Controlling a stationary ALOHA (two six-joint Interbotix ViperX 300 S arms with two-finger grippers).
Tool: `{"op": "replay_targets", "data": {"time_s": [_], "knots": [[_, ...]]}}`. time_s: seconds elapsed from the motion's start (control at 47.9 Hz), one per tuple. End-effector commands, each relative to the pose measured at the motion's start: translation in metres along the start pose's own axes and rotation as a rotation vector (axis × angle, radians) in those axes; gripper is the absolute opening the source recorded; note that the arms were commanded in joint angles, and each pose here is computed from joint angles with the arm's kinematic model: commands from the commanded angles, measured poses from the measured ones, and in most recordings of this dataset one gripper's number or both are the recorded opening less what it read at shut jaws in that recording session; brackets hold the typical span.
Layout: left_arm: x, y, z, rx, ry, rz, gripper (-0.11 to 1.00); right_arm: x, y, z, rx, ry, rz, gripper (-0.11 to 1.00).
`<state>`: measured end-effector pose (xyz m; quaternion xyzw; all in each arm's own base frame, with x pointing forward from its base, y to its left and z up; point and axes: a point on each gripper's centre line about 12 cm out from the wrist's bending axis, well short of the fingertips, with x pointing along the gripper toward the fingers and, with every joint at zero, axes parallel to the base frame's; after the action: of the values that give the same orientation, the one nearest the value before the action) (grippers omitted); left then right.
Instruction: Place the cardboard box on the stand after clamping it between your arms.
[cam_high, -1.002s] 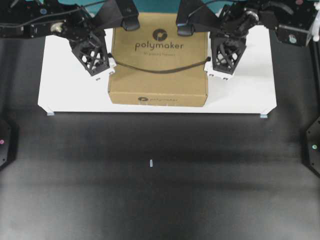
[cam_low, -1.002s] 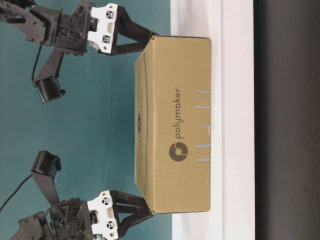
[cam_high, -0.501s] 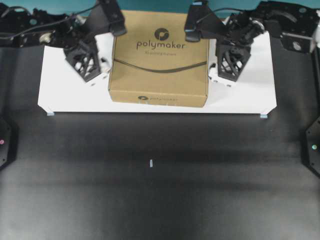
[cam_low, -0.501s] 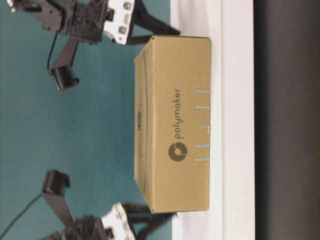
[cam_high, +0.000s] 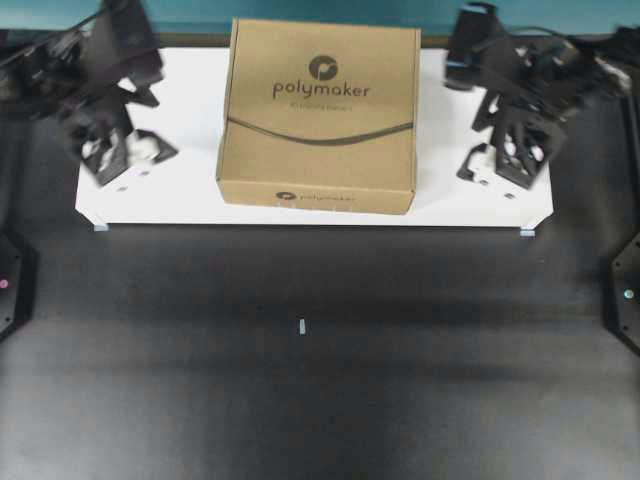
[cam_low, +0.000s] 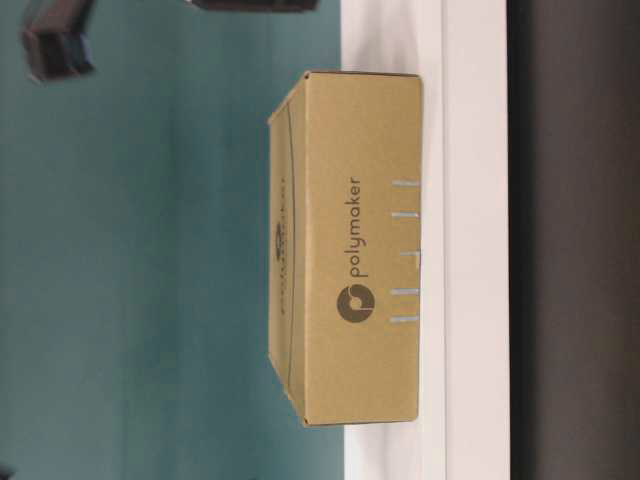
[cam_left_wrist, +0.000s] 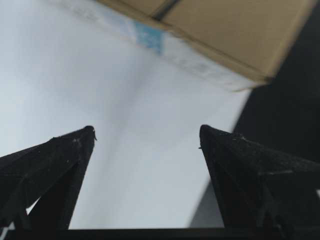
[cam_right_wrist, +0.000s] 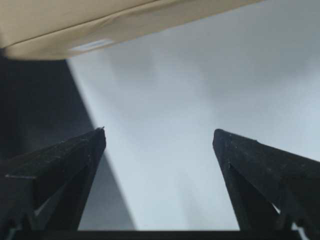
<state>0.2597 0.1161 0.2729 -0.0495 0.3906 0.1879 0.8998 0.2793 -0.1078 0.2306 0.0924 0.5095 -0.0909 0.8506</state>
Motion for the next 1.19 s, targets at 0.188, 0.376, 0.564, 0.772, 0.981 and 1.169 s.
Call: {"op": "replay_targets", "data": {"time_s": [0.188, 0.376, 0.564, 0.772, 0.981, 1.169], "knots": [[-0.064, -0.026, -0.012, 0.06, -0.284, -0.08, 0.82, -0.041, 0.037, -0.027, -0.031, -0.256, 0.029, 0.83], [-0.097, -0.032, -0.037, 0.074, -0.44, -0.121, 0.82, -0.07, 0.053, -0.051, -0.052, -0.501, 0.062, 0.83], [-0.12, -0.042, -0.056, 0.107, -0.537, -0.195, 0.82, -0.092, 0.066, -0.076, -0.101, -0.65, 0.116, 0.83], [-0.145, -0.054, -0.064, 0.152, -0.644, -0.312, 0.82, -0.102, 0.072, -0.1, -0.13, -0.731, 0.166, 0.82], [-0.142, -0.058, -0.071, 0.163, -0.644, -0.338, 0.82, -0.103, 0.07, -0.109, -0.093, -0.784, 0.181, 0.82], [-0.136, -0.06, -0.071, 0.165, -0.637, -0.338, 0.82, -0.1, 0.069, -0.109, -0.091, -0.78, 0.178, 0.82]]}}
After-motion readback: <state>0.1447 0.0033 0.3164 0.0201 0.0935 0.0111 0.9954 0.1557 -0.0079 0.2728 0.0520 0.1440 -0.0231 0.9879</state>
